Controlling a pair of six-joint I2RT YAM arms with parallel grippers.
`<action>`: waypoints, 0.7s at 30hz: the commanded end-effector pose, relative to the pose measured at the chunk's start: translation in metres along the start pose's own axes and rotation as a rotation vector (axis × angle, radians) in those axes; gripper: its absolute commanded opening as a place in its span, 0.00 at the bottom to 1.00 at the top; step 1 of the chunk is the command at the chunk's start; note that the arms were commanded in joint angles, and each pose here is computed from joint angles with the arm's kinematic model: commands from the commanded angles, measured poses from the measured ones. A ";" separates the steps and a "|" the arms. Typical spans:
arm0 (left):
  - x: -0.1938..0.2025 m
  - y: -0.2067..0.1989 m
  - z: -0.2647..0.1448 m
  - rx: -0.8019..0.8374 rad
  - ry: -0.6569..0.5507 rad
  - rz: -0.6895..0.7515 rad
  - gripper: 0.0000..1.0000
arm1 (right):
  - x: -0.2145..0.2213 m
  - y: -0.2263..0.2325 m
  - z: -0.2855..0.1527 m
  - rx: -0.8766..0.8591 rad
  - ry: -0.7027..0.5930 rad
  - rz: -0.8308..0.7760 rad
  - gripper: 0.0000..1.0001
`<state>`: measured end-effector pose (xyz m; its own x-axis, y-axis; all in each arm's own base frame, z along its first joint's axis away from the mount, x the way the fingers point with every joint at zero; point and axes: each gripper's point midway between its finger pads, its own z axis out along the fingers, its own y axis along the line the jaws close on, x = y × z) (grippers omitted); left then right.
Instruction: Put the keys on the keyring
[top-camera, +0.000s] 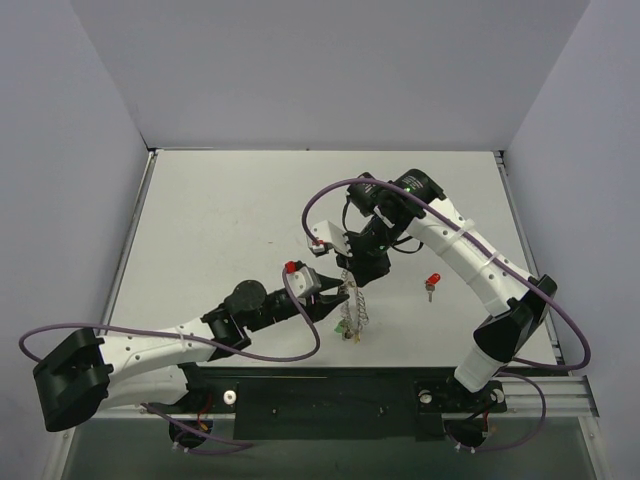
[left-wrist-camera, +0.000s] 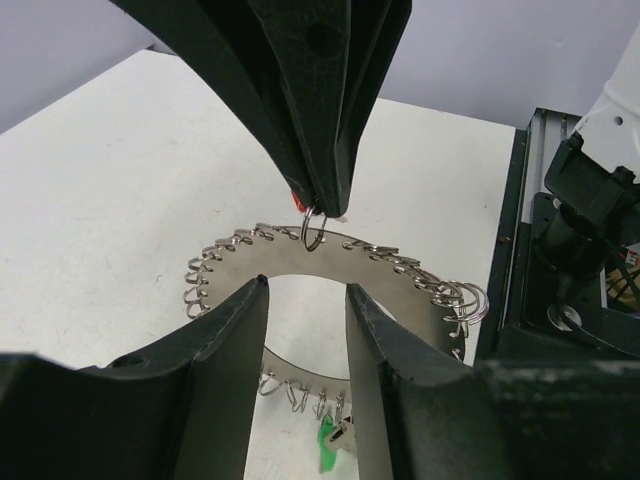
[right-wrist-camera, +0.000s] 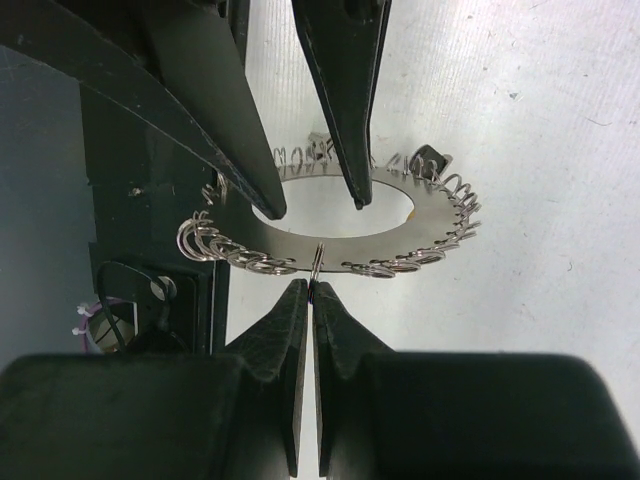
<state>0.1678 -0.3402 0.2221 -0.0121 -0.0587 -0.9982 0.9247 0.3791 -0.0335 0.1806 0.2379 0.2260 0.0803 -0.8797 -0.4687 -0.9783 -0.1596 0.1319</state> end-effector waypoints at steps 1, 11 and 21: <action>-0.052 0.002 0.011 -0.009 -0.168 0.056 0.45 | 0.025 0.051 -0.017 -0.150 0.115 0.101 0.00; -0.055 -0.004 0.019 0.025 -0.197 0.047 0.38 | 0.023 0.052 -0.016 -0.163 0.109 0.100 0.00; -0.054 -0.008 0.026 0.057 -0.197 0.046 0.27 | 0.024 0.053 -0.014 -0.176 0.111 0.099 0.00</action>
<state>0.1747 -0.3582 0.2363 0.0463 -0.1197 -0.9917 0.9331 0.3596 0.0002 0.1804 0.2380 0.2260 0.0803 -0.8793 -0.4694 -0.9781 -0.1602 0.1327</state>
